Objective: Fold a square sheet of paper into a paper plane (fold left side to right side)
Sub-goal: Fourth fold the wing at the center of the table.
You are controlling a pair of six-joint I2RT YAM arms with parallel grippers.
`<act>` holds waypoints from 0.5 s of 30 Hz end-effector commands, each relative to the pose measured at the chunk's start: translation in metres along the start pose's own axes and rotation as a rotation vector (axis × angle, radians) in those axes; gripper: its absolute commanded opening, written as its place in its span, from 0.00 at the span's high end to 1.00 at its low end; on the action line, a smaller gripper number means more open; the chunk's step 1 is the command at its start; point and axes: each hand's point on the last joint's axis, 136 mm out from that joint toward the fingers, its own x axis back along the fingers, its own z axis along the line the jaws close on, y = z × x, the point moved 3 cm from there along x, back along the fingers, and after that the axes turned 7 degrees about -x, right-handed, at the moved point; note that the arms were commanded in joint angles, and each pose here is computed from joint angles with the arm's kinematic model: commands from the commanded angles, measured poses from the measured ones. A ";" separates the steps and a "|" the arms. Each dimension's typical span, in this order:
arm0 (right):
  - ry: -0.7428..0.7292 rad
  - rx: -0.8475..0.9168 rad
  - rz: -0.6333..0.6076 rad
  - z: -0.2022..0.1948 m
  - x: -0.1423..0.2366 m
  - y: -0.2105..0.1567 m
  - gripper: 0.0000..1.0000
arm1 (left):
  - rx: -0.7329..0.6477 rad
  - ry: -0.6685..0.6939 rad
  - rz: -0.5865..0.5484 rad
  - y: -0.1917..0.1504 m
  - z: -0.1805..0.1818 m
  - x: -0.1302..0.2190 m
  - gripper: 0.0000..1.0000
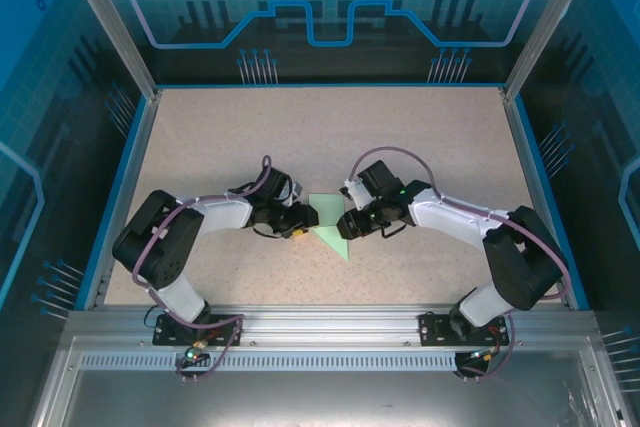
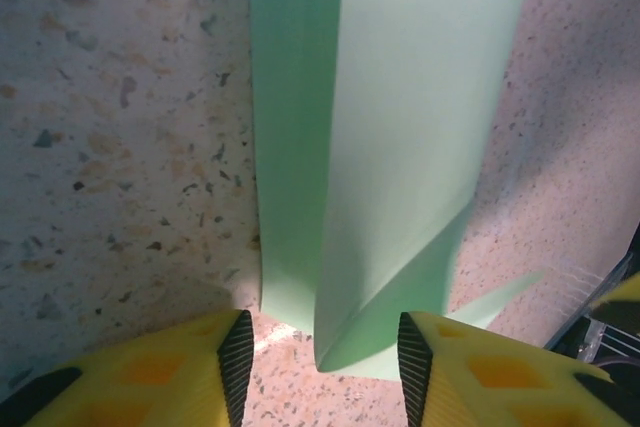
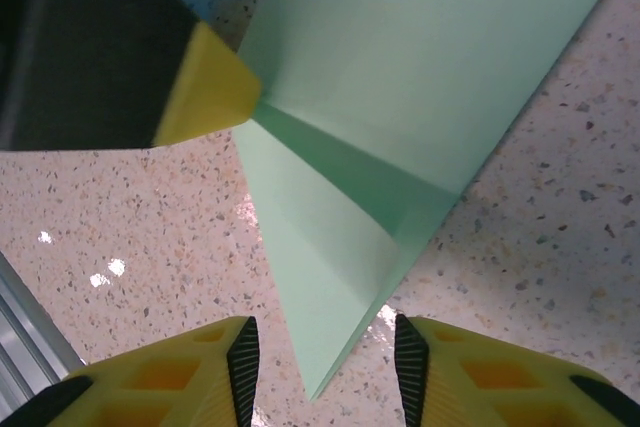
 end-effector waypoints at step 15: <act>-0.191 0.248 -0.099 0.031 -0.023 -0.020 0.51 | 0.051 -0.131 -0.015 0.010 -0.035 0.005 0.81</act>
